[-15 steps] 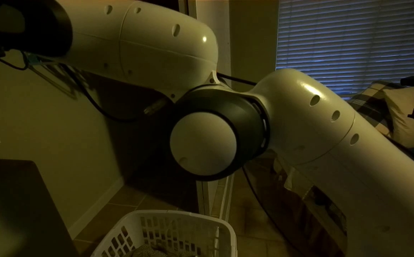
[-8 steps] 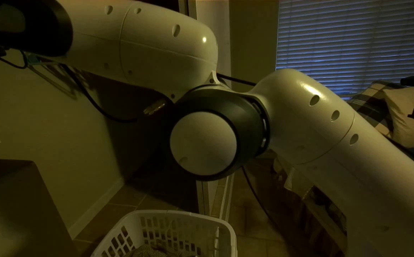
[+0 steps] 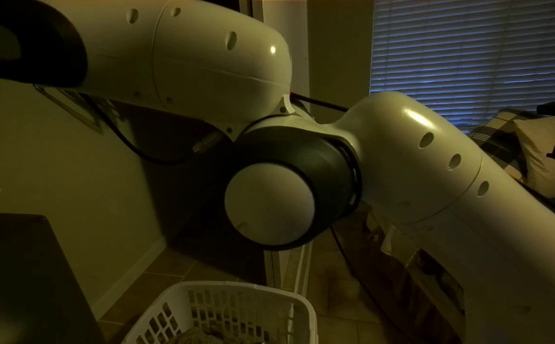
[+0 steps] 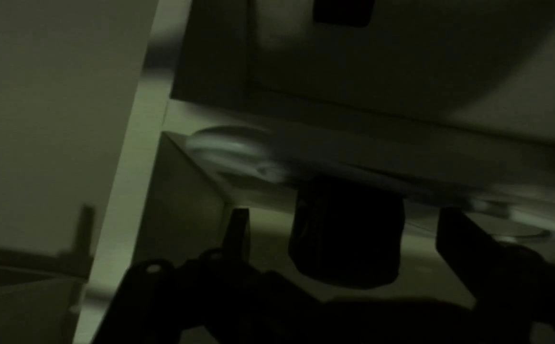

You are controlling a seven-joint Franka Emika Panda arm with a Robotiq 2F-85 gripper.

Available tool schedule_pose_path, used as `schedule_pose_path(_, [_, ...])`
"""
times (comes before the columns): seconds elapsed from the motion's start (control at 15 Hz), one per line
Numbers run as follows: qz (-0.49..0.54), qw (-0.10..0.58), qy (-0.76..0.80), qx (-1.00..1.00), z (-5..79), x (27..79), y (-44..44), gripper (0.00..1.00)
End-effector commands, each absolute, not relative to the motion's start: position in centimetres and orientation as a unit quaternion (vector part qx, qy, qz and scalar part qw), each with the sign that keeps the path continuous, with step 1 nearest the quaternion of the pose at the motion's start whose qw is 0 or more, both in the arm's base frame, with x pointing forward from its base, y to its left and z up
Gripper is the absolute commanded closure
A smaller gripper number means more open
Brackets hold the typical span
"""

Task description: Move the black object to the shelf above

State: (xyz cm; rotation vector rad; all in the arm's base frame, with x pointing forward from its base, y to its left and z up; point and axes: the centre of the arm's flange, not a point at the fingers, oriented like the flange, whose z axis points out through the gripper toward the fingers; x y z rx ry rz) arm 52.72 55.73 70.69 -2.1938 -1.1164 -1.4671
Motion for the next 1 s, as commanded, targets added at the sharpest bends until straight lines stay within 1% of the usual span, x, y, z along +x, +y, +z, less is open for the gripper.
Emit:
schedule_pose_path(0.0, [-0.524,0.111,-0.382,-0.753,70.2,48.8,55.3,0.00])
schedule_pose_path(0.2, [-0.538,0.100,-0.380,-0.746,70.7,47.3,56.0,0.00])
schedule_pose_path(0.67, [-0.560,0.007,-0.302,-0.772,72.3,44.5,57.0,0.00])
schedule_pose_path(0.8, [-0.559,-0.009,-0.299,-0.773,72.6,43.8,57.2,0.00])
schedule_pose_path(0.93, [-0.571,-0.004,-0.308,-0.761,72.9,43.2,57.6,0.00])
